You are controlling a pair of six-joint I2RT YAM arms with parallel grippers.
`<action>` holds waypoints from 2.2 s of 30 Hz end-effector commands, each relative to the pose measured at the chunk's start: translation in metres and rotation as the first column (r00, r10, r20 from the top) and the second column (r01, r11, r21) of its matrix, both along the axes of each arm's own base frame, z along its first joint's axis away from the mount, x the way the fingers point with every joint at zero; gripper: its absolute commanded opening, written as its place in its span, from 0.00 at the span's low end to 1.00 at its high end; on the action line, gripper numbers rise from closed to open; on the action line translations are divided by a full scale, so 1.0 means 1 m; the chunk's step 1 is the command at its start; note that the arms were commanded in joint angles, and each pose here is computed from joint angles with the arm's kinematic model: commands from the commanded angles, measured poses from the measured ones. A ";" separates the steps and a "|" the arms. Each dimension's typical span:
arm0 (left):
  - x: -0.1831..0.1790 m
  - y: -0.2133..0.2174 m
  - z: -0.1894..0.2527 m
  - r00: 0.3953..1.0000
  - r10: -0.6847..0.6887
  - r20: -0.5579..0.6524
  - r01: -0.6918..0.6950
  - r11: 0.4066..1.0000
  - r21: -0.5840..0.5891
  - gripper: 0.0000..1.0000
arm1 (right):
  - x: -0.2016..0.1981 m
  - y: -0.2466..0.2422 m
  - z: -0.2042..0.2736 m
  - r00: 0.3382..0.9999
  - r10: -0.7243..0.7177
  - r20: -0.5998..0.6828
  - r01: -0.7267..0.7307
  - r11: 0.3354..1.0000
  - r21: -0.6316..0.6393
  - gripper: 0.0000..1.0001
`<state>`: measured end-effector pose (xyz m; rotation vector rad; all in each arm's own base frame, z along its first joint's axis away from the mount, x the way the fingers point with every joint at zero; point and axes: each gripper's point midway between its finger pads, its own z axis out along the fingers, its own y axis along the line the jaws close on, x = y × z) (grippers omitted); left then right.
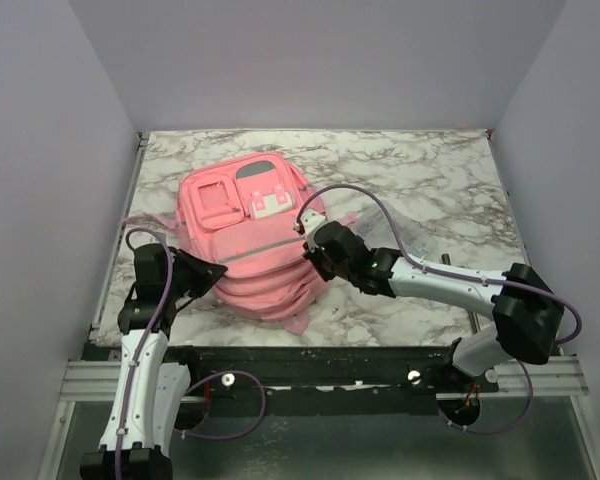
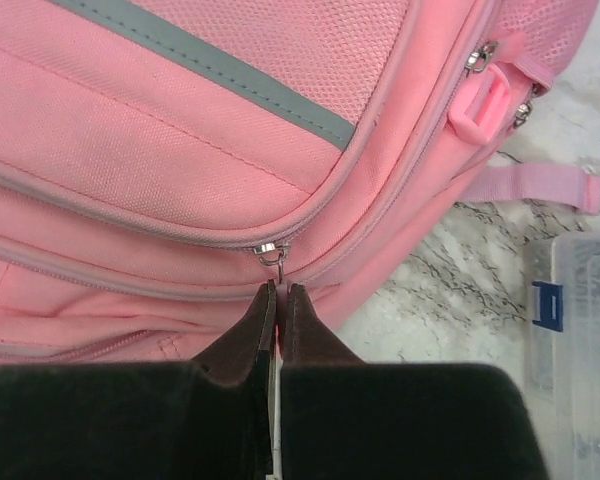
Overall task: Pack the student bag
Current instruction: Zip the student bag at the center of the board.
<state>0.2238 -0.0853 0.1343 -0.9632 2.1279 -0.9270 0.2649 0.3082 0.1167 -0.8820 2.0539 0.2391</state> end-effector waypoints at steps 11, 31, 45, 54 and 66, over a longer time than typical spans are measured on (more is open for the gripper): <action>-0.016 -0.045 0.037 0.969 -0.234 0.084 0.246 0.951 -0.186 0.68 | -0.038 0.057 0.037 0.938 0.347 -0.006 -0.333 0.905 0.264 0.01; -0.010 -0.089 0.088 0.882 -0.402 0.247 0.385 0.916 0.114 0.68 | -0.043 0.037 0.039 0.957 0.292 0.000 -0.280 0.919 0.279 0.01; -0.015 -0.123 0.076 0.283 -0.950 0.128 0.438 0.247 0.864 0.54 | -0.051 0.048 0.059 0.932 0.362 -0.019 -0.320 0.846 0.427 0.01; -0.001 -0.135 0.017 0.240 -0.971 -0.010 0.377 0.083 0.923 0.43 | -0.050 0.049 0.063 0.917 0.398 -0.019 -0.354 0.836 0.420 0.01; 0.024 -0.128 -0.011 0.339 -0.932 -0.130 0.314 -0.018 0.949 0.37 | -0.057 0.056 0.074 0.901 0.434 -0.010 -0.378 0.795 0.475 0.01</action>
